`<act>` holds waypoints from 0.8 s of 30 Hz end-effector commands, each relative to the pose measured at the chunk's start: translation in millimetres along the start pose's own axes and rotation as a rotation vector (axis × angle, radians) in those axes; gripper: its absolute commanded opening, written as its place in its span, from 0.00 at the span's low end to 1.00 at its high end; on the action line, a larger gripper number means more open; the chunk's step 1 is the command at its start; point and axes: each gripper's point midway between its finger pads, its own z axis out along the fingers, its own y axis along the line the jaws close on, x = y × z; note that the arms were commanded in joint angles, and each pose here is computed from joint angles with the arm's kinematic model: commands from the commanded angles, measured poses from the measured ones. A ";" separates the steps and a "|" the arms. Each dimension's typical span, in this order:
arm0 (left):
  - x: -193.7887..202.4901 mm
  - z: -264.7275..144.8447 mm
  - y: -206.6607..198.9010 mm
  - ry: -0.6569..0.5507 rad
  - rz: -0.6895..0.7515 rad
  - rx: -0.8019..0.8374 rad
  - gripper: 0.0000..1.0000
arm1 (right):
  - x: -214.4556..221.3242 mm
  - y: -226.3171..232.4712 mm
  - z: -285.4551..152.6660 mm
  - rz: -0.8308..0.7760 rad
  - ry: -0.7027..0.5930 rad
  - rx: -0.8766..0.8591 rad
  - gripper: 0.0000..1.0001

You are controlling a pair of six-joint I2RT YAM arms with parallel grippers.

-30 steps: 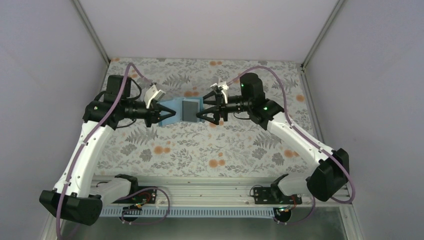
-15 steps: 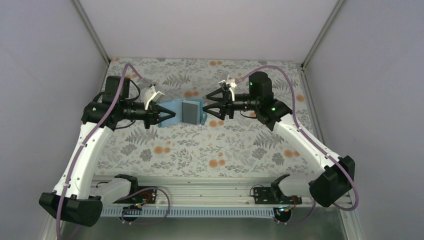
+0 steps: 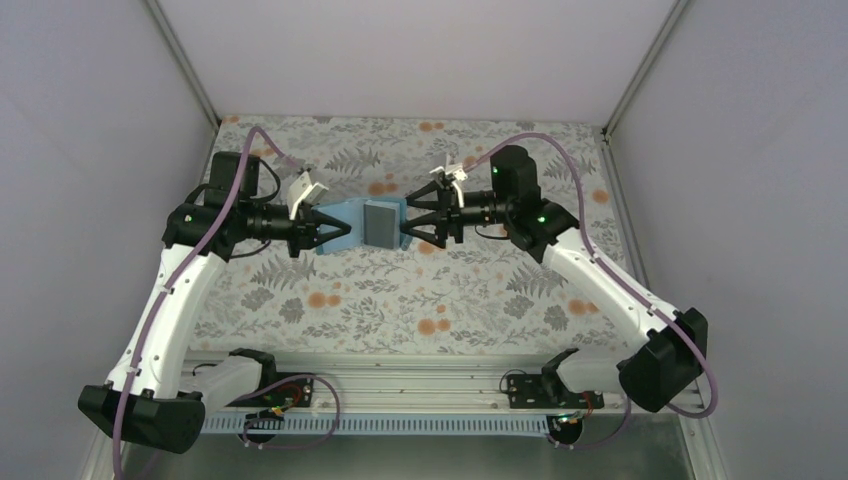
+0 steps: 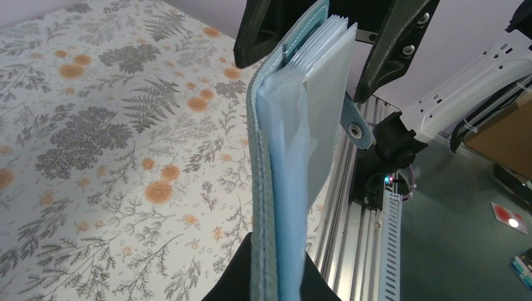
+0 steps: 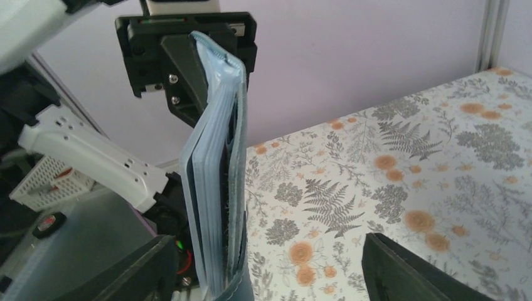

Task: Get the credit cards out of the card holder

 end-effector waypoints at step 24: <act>-5.0 -4.7 -10.0 -0.034 0.038 0.033 0.02 | -7.7 7.5 36.8 -0.007 -0.005 0.017 0.57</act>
